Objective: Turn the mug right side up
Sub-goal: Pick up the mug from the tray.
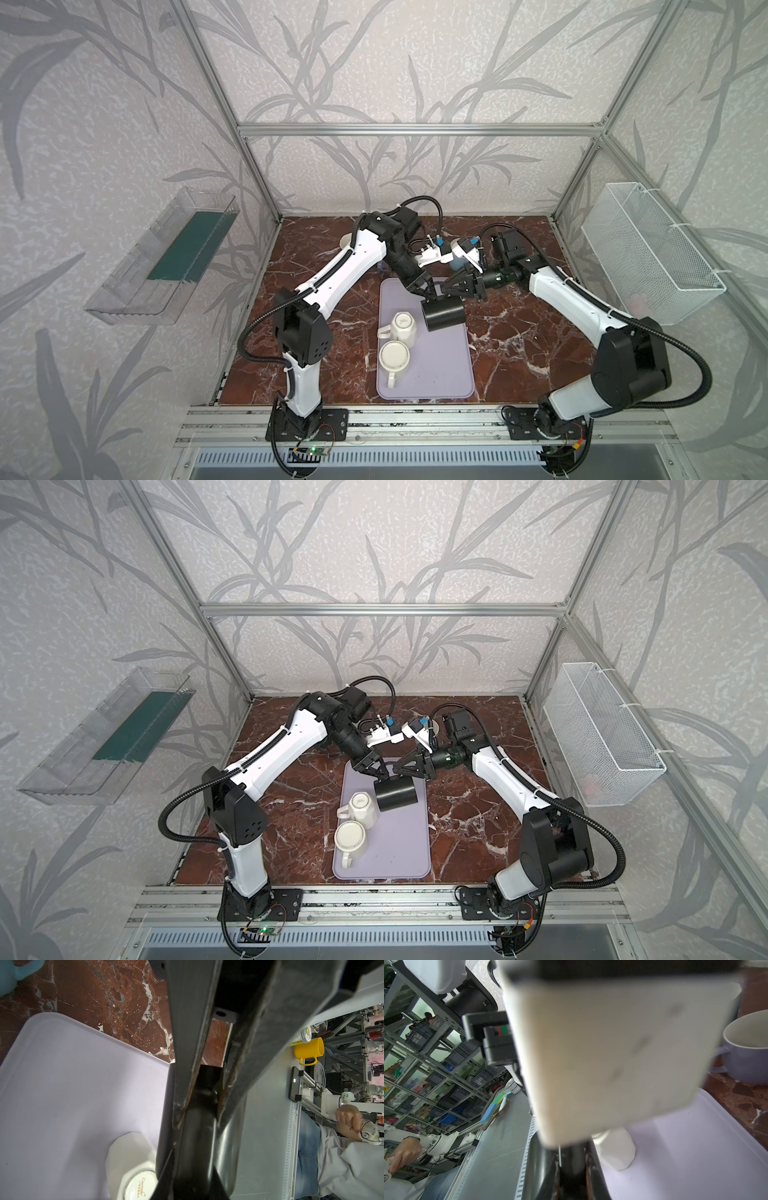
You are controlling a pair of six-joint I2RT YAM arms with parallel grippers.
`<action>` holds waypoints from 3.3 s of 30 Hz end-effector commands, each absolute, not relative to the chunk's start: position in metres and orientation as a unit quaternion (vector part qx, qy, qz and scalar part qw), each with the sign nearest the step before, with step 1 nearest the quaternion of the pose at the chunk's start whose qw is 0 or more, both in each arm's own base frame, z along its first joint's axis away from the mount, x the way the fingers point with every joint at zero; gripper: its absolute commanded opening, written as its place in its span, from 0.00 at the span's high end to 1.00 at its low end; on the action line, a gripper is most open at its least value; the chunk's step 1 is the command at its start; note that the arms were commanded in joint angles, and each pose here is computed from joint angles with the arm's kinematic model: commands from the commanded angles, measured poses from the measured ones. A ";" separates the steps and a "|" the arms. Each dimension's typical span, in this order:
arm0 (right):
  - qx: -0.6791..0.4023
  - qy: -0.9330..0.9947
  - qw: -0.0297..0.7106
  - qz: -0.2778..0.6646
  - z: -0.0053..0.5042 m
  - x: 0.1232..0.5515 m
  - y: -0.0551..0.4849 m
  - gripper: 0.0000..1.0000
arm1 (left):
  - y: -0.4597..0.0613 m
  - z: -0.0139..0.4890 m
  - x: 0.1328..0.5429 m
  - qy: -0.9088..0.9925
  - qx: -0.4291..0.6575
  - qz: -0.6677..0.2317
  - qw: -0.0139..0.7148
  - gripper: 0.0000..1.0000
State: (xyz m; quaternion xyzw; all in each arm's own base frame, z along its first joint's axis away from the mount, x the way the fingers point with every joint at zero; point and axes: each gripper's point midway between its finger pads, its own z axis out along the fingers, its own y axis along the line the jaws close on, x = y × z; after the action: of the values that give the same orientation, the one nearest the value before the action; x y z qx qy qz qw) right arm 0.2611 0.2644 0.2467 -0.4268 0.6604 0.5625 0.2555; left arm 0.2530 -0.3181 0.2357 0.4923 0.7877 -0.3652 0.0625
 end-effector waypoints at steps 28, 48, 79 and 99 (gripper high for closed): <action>-0.280 0.741 0.357 0.494 0.278 0.314 0.220 0.63 | -0.301 0.244 0.307 0.825 0.376 -0.299 0.297 1.00; -0.136 0.832 0.223 0.490 0.224 0.332 0.208 0.59 | -0.294 0.287 0.303 0.701 0.415 -0.302 0.496 1.00; -0.145 0.810 0.106 0.559 0.208 0.317 0.249 1.00 | -0.300 0.294 0.288 0.668 0.442 -0.331 0.499 1.00; -0.176 0.890 0.121 0.402 0.187 0.312 0.221 1.00 | -0.298 0.266 0.271 0.740 0.487 -0.301 0.353 0.68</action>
State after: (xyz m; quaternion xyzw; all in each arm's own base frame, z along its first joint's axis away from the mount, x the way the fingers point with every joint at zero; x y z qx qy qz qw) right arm 0.3137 0.2201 0.1647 -0.1456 0.8918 0.4171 0.0979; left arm 0.2819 -0.3016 0.2810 0.4652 0.7276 -0.3127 0.3955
